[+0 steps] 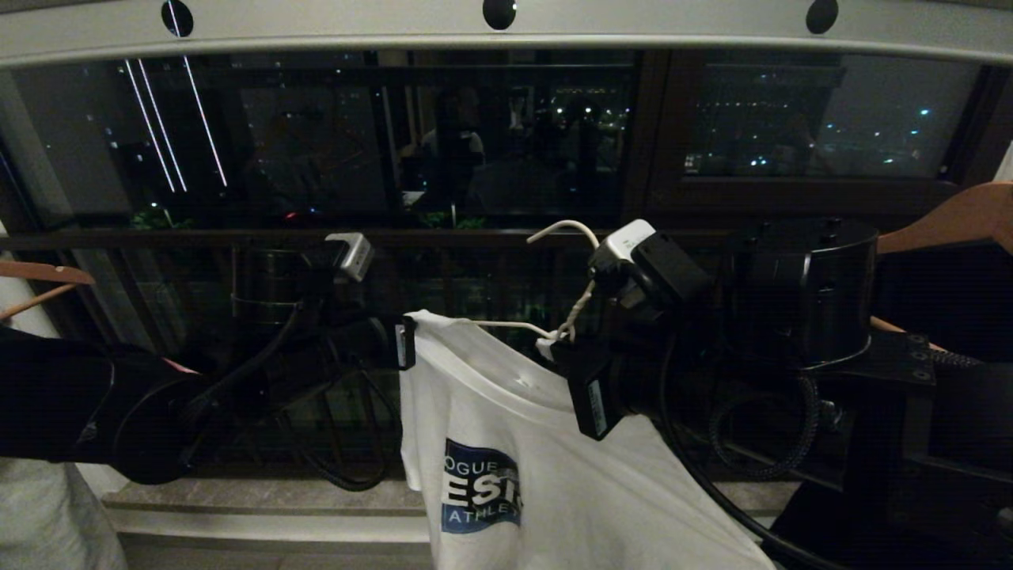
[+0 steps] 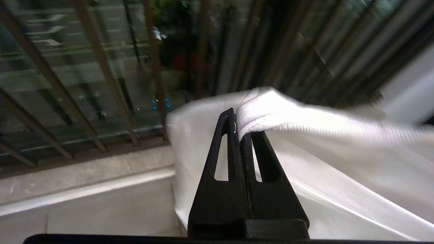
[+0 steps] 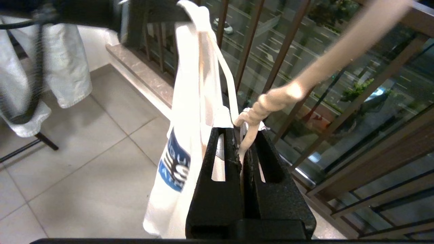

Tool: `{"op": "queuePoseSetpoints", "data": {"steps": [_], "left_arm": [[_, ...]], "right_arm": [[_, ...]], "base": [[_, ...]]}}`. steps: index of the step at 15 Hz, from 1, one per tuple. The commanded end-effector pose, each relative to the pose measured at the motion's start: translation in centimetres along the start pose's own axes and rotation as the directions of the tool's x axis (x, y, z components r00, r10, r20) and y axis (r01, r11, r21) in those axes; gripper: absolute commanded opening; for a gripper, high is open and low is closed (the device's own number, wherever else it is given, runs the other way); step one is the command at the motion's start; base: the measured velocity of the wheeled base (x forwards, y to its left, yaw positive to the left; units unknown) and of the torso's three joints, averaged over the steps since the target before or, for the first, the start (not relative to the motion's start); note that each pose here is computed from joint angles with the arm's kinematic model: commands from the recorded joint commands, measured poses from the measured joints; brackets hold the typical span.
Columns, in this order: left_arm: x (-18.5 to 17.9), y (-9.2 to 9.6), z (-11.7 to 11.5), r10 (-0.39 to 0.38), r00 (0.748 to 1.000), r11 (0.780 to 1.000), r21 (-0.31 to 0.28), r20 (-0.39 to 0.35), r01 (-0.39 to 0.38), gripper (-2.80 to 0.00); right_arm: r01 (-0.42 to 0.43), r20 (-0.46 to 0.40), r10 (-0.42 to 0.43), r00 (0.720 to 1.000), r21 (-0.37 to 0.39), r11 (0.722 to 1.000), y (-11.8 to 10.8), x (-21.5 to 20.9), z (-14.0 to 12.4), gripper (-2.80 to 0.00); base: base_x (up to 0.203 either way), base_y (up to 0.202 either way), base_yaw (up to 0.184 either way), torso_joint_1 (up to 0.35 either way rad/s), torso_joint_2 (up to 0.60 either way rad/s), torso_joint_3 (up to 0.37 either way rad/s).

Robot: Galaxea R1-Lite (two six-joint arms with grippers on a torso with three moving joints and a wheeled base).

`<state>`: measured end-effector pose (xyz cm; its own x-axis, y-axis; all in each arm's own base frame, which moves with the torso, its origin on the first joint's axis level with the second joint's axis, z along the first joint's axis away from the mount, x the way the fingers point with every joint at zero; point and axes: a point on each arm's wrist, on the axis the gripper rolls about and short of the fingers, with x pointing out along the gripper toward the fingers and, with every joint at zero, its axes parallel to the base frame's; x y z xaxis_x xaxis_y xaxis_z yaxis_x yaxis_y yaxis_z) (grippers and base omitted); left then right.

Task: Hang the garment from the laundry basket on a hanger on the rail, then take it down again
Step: Take the clothes off the clothes rack

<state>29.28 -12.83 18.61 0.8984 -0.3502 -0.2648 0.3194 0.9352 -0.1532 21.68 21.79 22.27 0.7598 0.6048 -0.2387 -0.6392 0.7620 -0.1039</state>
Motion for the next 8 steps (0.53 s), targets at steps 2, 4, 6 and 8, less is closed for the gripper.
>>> {"op": "queuePoseSetpoints", "data": {"steps": [2, 4, 6, 8], "left_arm": [[3.4, 1.2, -1.9, 0.03, 1.0, 0.999, -0.014, 0.004, -0.03, -2.8], [5.2, 1.7, -3.0, 0.042, 0.999, 0.999, -0.02, 0.035, -0.041, -2.8], [6.4, 2.3, -3.8, 0.058, 0.997, 0.998, -0.025, 0.043, -0.057, -2.8], [7.0, 3.2, -3.4, 0.087, 0.994, 0.995, -0.051, 0.064, -0.084, -2.8]], "right_arm": [[-0.006, -0.01, 0.006, 1.0, -0.006, 1.0, 0.1, 0.1, -0.3, -2.8], [-0.006, -0.01, 0.006, 1.0, -0.006, 1.0, 0.1, 0.1, -0.3, -2.8], [-0.004, -0.008, 0.004, 1.0, -0.005, 1.0, 0.1, 0.1, -0.3, -2.8], [-0.004, -0.01, 0.004, 1.0, -0.005, 1.0, 0.1, 0.1, -0.3, -2.8]], "base": [[0.0, 0.0, 0.0, 0.0, 0.0, 0.0], [0.0, 0.0, 0.0, 0.0, 0.0, 0.0], [0.0, 0.0, 0.0, 0.0, 0.0, 0.0], [0.0, 0.0, 0.0, 0.0, 0.0, 0.0]]}}
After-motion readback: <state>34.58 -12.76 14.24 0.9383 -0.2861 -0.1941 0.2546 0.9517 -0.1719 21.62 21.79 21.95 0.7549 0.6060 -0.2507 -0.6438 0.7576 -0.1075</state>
